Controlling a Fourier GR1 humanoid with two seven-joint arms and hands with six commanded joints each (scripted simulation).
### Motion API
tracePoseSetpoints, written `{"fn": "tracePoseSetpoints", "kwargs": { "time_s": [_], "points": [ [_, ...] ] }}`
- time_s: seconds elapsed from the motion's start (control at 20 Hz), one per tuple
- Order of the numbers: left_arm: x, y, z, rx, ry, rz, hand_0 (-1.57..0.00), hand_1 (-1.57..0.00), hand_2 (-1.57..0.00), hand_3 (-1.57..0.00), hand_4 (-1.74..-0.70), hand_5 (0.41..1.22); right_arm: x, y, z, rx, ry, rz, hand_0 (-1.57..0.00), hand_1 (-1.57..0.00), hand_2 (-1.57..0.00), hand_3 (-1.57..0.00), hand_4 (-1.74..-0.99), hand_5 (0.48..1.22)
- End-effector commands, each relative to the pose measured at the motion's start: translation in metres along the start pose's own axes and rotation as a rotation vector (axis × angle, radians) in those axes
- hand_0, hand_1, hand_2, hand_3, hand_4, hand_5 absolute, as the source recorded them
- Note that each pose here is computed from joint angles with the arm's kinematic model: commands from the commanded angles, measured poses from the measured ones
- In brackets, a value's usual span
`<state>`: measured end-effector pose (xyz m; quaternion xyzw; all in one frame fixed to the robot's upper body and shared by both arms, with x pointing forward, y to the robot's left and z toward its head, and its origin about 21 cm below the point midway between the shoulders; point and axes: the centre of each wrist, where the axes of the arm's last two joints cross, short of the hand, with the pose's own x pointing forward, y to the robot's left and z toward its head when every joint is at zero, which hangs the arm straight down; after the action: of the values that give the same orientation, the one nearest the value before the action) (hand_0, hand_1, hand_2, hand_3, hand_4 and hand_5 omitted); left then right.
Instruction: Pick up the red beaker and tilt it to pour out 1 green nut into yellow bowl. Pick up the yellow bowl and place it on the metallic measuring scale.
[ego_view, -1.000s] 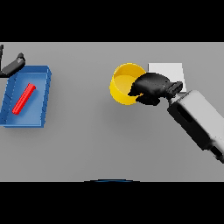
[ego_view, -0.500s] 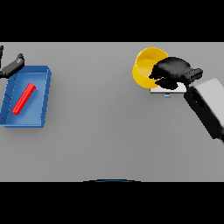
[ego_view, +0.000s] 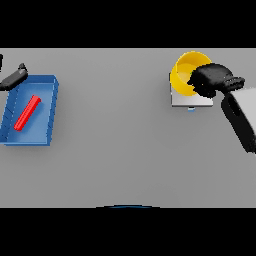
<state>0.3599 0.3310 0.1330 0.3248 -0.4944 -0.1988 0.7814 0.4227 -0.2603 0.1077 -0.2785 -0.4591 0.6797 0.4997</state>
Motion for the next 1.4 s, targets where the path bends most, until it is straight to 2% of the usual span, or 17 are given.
{"fn": "tracePoseSetpoints", "kwargs": {
  "time_s": [0.0, 0.35, 0.45, 0.5, 0.55, 0.6, 0.7, 0.85, 0.95, 1.05, 1.2, 1.35],
  "points": [
    [0.002, 0.002, 0.001, -0.004, -0.004, 0.009, 0.00, 0.00, 0.00, 0.00, -0.84, 0.772, -0.005, 0.003, -0.001, 0.006, 0.013, -0.005, -1.51, -1.37, -1.45, -1.53, -1.730, 1.221],
    [0.001, 0.001, 0.000, 0.002, 0.006, 0.002, 0.00, 0.00, 0.00, 0.00, -0.84, 0.776, -0.014, 0.012, -0.006, 0.029, 0.037, -0.009, -1.40, -1.21, -1.32, -1.56, -1.730, 1.221],
    [-0.001, 0.004, -0.001, 0.007, -0.004, 0.002, 0.00, 0.00, 0.00, 0.00, -0.84, 0.771, -0.015, 0.013, -0.007, 0.027, 0.030, -0.030, -1.42, -1.23, -1.40, -1.54, -1.728, 1.221],
    [0.002, 0.003, -0.001, 0.001, -0.009, 0.000, 0.00, 0.00, 0.00, 0.00, -0.84, 0.772, -0.015, 0.011, -0.005, 0.035, 0.036, -0.044, -1.40, -1.18, -1.29, -1.54, -1.670, 1.221],
    [0.003, 0.005, -0.001, 0.007, -0.004, 0.002, 0.00, 0.00, 0.00, 0.00, -0.84, 0.773, -0.015, 0.010, -0.006, 0.041, 0.042, -0.046, -1.41, -1.15, -1.18, -1.39, -1.644, 1.221],
    [0.000, 0.002, -0.003, 0.004, -0.003, 0.004, 0.00, 0.00, 0.00, 0.00, -0.84, 0.775, -0.013, 0.011, -0.008, 0.050, 0.056, -0.050, -1.32, -1.04, -1.04, -1.24, -1.621, 1.155],
    [-0.002, 0.004, -0.004, 0.001, -0.011, 0.009, 0.00, 0.00, 0.00, 0.00, -0.85, 0.771, -0.013, 0.011, -0.009, 0.063, 0.064, -0.080, -1.05, -0.78, -0.78, -0.98, -1.580, 1.037],
    [0.001, 0.004, -0.003, 0.005, -0.006, 0.006, 0.00, 0.00, 0.00, 0.00, -0.85, 0.766, -0.015, 0.011, -0.008, 0.078, 0.073, -0.097, -0.71, -0.52, -0.52, -0.72, -1.540, 0.923],
    [-0.001, 0.002, -0.003, 0.003, -0.003, 0.002, 0.00, 0.00, 0.00, 0.00, -0.85, 0.766, -0.015, 0.010, -0.007, 0.086, 0.075, -0.099, -0.46, -0.35, -0.40, -0.61, -1.514, 0.881],
    [-0.001, 0.001, -0.003, 0.000, -0.010, 0.010, 0.00, 0.00, 0.00, 0.00, -0.85, 0.772, -0.018, 0.008, -0.005, 0.098, 0.082, -0.092, -0.30, -0.22, -0.30, -0.51, -1.487, 0.848],
    [0.002, 0.000, -0.002, 0.001, -0.014, 0.017, 0.00, 0.00, 0.00, 0.00, -0.86, 0.772, -0.020, 0.011, -0.006, 0.111, 0.090, -0.073, -0.15, -0.11, -0.18, -0.40, -1.452, 0.818],
    [0.005, -0.002, 0.001, 0.009, -0.014, 0.010, 0.00, 0.00, 0.00, 0.00, -0.86, 0.771, -0.021, 0.009, -0.005, 0.116, 0.079, -0.060, -0.08, -0.06, -0.09, -0.30, -1.424, 0.804]
  ]
}}
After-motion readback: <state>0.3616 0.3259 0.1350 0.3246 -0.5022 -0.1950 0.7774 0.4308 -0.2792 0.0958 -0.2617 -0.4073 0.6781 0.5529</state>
